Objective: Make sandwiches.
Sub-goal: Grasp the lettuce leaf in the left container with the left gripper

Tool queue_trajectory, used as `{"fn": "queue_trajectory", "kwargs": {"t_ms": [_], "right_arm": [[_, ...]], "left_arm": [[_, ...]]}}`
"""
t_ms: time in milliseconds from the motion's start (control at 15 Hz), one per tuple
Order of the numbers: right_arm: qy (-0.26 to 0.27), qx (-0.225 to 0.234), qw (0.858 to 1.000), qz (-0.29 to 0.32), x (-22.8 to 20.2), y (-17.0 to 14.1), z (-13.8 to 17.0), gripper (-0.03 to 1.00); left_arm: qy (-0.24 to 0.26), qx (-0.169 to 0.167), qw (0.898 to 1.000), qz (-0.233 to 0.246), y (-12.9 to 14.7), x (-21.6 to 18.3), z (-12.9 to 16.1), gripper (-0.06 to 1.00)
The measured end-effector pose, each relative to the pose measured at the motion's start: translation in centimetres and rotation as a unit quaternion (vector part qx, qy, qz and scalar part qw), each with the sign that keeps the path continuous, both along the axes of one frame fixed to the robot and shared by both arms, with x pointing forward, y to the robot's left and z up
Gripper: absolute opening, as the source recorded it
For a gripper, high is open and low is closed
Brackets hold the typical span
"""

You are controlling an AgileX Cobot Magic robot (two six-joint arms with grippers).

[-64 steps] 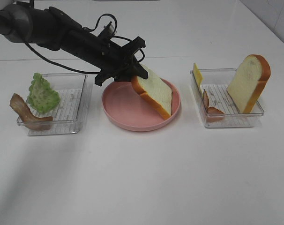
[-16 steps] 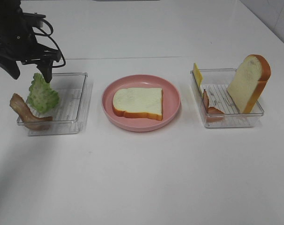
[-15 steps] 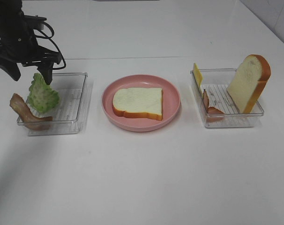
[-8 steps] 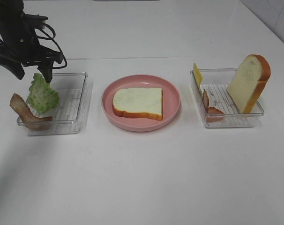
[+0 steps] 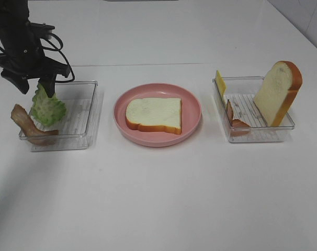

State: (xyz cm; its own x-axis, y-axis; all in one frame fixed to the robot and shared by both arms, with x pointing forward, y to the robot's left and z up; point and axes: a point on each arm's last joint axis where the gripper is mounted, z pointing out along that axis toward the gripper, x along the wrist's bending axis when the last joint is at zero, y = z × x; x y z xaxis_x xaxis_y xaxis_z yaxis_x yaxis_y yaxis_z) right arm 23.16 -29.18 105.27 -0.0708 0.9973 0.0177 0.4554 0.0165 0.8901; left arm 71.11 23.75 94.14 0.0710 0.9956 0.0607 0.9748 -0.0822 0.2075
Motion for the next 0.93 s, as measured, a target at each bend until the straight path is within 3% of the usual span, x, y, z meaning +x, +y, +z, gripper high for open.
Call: {"fn": "queue_trajectory", "kwargs": {"t_ms": [267, 667, 933], "right_arm": [[0.0, 0.0, 1.0, 0.0, 0.0, 0.0, 0.0, 0.71], [0.0, 0.0, 1.0, 0.0, 0.0, 0.0, 0.0, 0.71], [0.0, 0.0, 1.0, 0.0, 0.0, 0.0, 0.0, 0.71]], "left_arm": [[0.001, 0.002, 1.0, 0.0, 0.03, -0.01, 0.0, 0.46], [0.002, 0.002, 1.0, 0.0, 0.04, -0.04, -0.01, 0.06], [-0.003, 0.0, 1.0, 0.001, 0.03, -0.09, 0.54, 0.01]]}}
